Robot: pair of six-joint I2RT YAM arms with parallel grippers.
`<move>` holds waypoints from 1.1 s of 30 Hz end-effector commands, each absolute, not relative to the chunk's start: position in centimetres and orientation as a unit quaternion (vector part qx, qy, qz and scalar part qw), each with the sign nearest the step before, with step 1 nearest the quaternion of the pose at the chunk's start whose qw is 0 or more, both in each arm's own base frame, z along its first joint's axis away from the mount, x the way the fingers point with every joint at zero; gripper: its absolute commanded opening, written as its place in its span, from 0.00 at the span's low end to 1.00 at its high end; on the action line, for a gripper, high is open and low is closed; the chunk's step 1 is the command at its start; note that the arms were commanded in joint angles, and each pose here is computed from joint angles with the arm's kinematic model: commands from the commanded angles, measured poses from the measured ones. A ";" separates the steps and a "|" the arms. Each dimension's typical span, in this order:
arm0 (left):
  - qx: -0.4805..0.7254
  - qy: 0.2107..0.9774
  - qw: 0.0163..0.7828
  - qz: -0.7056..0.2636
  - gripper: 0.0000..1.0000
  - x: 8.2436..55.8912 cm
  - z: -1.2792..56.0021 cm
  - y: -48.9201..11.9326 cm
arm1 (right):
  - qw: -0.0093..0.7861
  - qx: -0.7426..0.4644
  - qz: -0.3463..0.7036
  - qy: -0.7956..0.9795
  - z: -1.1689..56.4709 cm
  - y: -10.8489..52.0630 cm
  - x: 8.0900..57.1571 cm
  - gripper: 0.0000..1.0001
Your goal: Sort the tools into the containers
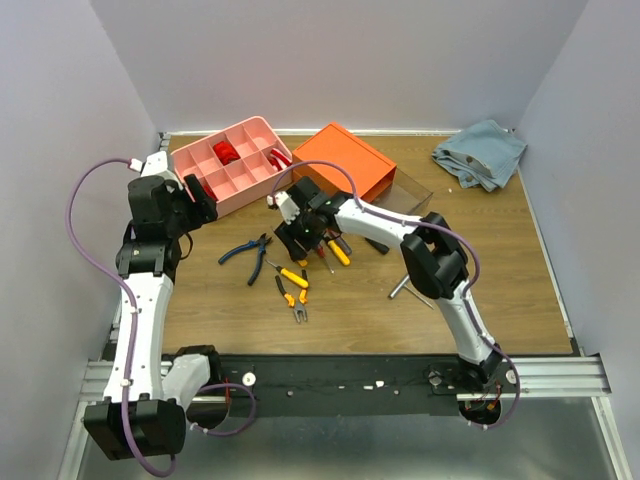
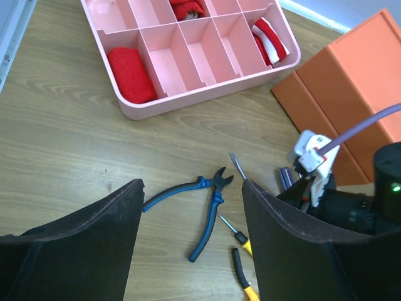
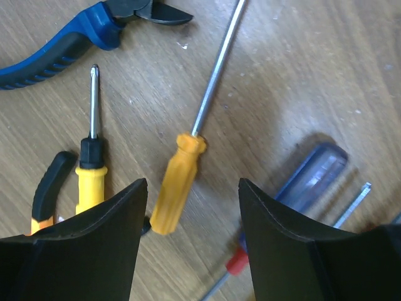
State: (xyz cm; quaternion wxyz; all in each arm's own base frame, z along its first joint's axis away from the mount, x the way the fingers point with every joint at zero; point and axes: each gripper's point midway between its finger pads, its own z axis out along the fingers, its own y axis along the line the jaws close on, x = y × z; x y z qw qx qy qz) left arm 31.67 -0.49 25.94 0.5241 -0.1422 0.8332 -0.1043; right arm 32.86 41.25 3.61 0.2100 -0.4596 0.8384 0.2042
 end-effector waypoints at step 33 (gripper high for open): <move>-0.116 0.831 0.498 -0.217 0.59 40.6 25.5 -5.0 | 0.348 -0.289 0.048 0.891 19.6 15.0 36.8 0.01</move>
